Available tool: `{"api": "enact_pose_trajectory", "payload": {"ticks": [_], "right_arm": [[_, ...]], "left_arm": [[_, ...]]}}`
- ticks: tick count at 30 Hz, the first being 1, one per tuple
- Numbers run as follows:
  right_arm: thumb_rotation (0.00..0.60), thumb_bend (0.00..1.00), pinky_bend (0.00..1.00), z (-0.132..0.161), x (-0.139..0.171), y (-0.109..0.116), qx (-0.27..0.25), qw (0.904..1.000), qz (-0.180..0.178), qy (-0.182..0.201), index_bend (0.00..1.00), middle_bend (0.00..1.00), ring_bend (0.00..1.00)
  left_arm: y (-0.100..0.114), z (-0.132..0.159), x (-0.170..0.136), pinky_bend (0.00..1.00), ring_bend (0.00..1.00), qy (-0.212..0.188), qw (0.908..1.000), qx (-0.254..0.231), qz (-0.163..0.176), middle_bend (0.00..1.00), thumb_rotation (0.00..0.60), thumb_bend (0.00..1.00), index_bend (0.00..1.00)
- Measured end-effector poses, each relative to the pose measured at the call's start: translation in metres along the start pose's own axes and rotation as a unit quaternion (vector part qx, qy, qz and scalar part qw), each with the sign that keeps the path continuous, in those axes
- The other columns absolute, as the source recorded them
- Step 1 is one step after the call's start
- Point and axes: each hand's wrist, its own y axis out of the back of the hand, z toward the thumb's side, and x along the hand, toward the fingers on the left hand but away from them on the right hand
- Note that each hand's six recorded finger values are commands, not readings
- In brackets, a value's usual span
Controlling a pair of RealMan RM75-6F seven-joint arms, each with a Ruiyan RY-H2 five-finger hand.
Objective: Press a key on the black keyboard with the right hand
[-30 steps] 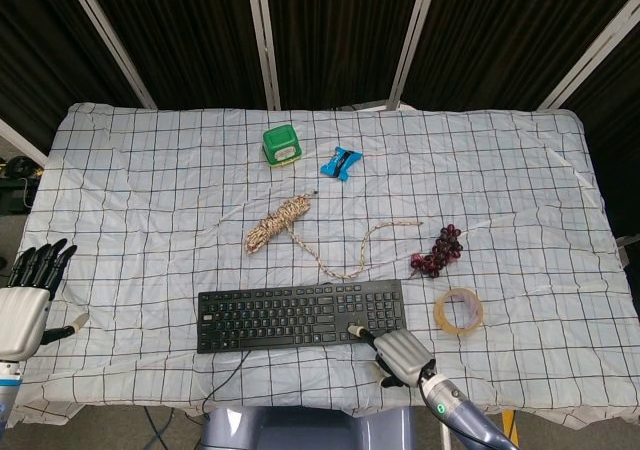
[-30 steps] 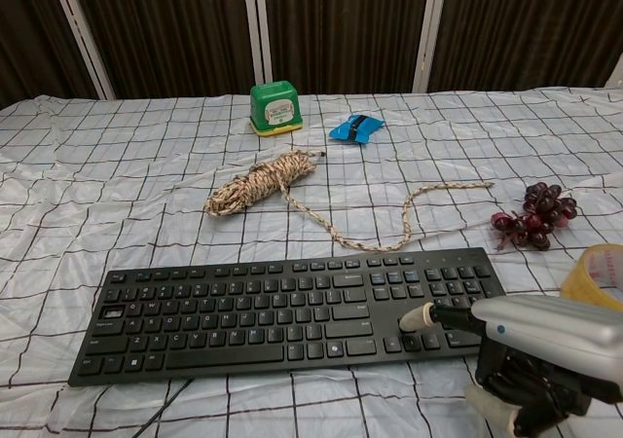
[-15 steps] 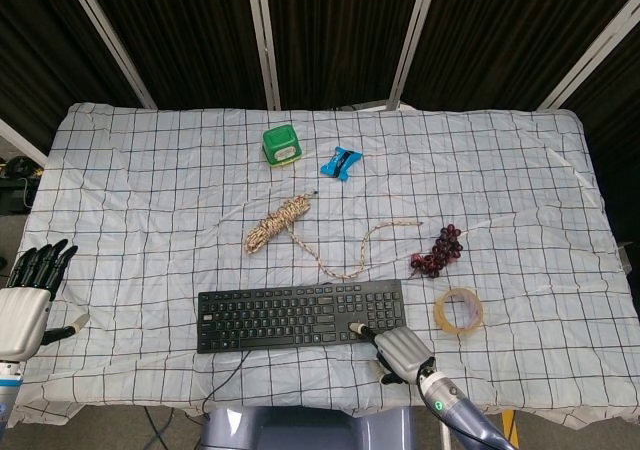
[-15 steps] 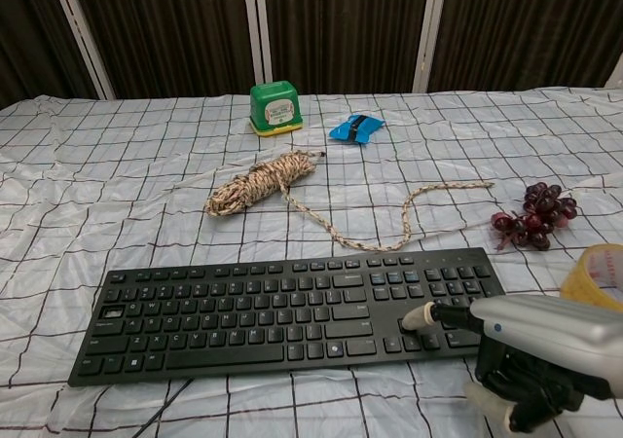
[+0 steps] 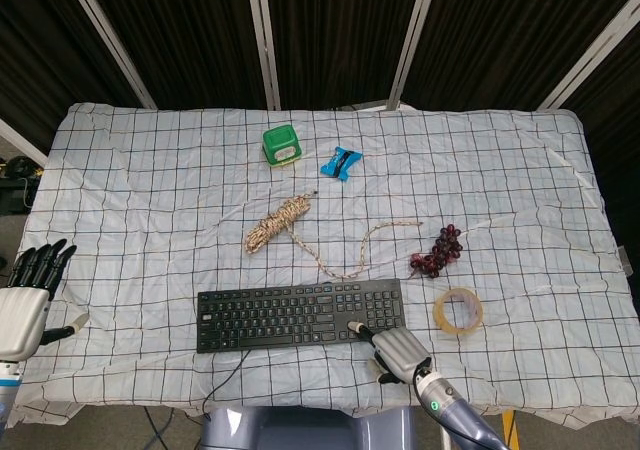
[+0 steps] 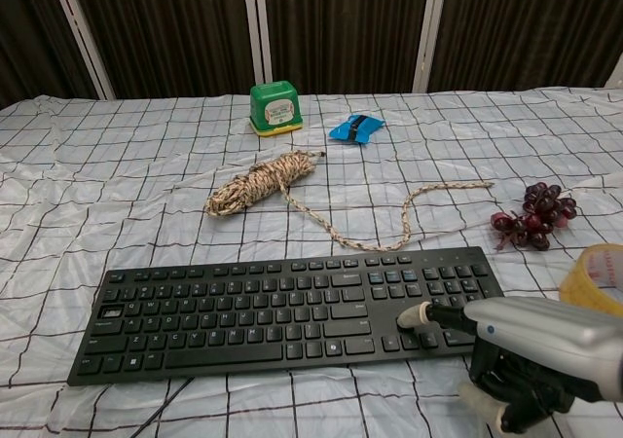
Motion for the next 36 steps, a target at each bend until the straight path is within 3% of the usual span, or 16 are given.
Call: {"api": "enact_pose_trajectory", "payload": {"ticks": [12,22,25,27,30,32,36], "right_arm": [[0.600,0.57,0.69,0.002,0.000,0.007,0.000,0.9999,-0.015,-0.003,0.09,0.90,0.82],[0.600,0.57,0.69,0.001,0.007,0.040,-0.002,0.9979,-0.064,-0.001,0.09,0.90,0.81],[0.600,0.53,0.68,-0.002,0.013,0.051,-0.001,0.9967,-0.081,-0.002,0.09,0.88,0.78],[0.600,0.50,0.64,-0.004,0.017,0.057,-0.001,0.9957,-0.092,-0.005,0.08,0.82,0.70],[0.600,0.45,0.52,-0.011,0.026,0.068,0.000,0.9934,-0.114,-0.010,0.08,0.61,0.51],[0.600,0.40,0.39,-0.017,0.035,0.075,0.001,0.9916,-0.128,-0.014,0.08,0.42,0.33],[0.600,0.33,0.20,-0.032,0.053,0.082,0.002,0.9890,-0.147,-0.022,0.07,0.16,0.05]], "left_arm": [[0.001,-0.002,-0.001,0.00,0.00,0.003,1.0000,0.000,0.001,0.00,0.600,0.11,0.00],[0.001,-0.002,-0.002,0.00,0.00,0.004,1.0000,0.001,0.004,0.00,0.600,0.11,0.00],[0.001,-0.002,-0.002,0.00,0.00,0.004,1.0000,0.001,0.004,0.00,0.600,0.11,0.00],[0.001,-0.002,-0.002,0.00,0.00,0.003,1.0000,0.001,0.004,0.00,0.600,0.11,0.00],[0.001,-0.001,-0.002,0.00,0.00,0.003,1.0000,0.001,0.004,0.00,0.600,0.11,0.00],[0.001,-0.001,-0.002,0.00,0.00,0.003,1.0000,0.002,0.004,0.00,0.600,0.11,0.00],[0.001,-0.001,-0.002,0.00,0.00,0.002,1.0000,0.002,0.005,0.00,0.600,0.11,0.00]]}}
